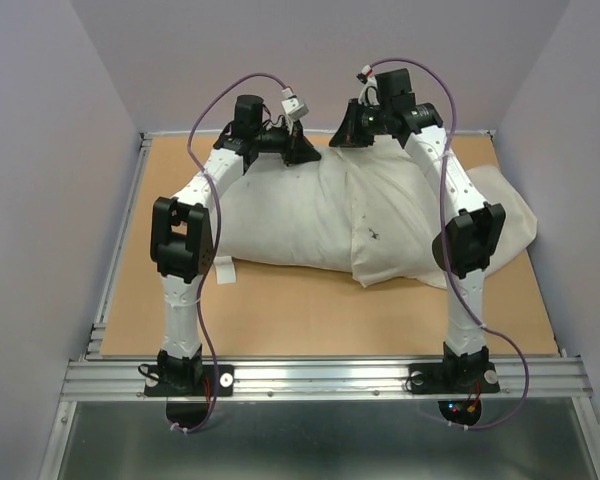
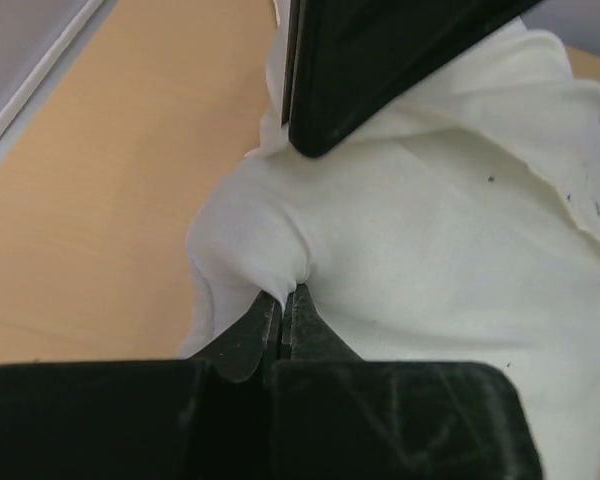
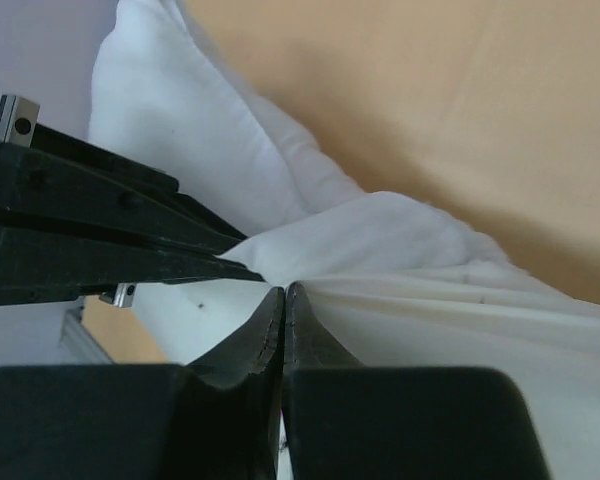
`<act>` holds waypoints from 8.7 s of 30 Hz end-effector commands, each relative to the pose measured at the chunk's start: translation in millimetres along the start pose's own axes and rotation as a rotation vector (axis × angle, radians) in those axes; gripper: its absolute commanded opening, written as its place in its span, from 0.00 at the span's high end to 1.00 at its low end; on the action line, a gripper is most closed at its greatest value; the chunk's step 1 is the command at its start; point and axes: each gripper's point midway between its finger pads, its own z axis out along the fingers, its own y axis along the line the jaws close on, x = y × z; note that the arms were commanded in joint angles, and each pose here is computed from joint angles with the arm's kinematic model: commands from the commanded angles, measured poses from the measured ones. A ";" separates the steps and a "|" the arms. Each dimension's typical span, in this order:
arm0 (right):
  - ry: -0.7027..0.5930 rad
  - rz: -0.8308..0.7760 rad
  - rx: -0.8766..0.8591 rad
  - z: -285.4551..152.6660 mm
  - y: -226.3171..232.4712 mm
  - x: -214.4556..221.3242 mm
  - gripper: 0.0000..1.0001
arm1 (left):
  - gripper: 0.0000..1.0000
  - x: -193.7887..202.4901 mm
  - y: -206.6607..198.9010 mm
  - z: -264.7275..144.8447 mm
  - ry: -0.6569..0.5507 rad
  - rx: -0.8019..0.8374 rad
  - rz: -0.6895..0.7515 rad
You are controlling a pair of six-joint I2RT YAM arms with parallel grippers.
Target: Put the pillow into the pillowcase
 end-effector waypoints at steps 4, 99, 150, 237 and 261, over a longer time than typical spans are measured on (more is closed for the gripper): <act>-0.110 0.006 -0.186 11.0 44.9 -32.5 0.99 | 1.00 -87.7 -46.5 -10.5 -0.256 0.118 -0.063; 0.189 -0.481 0.553 -22.7 -63.6 72.4 0.63 | 1.00 -10.2 58.5 -47.8 -0.201 -0.343 -0.255; 0.205 -0.411 0.535 -20.9 -66.6 84.1 0.73 | 1.00 -12.0 50.8 -42.4 -0.257 -0.309 -0.306; -0.039 -0.357 0.340 -93.2 -94.9 113.2 0.53 | 1.00 -31.2 -128.2 -15.5 -0.035 -0.083 0.249; -0.151 -0.433 0.213 -62.3 -66.6 50.7 0.93 | 1.00 -55.3 -111.0 -23.5 -0.048 -0.140 0.222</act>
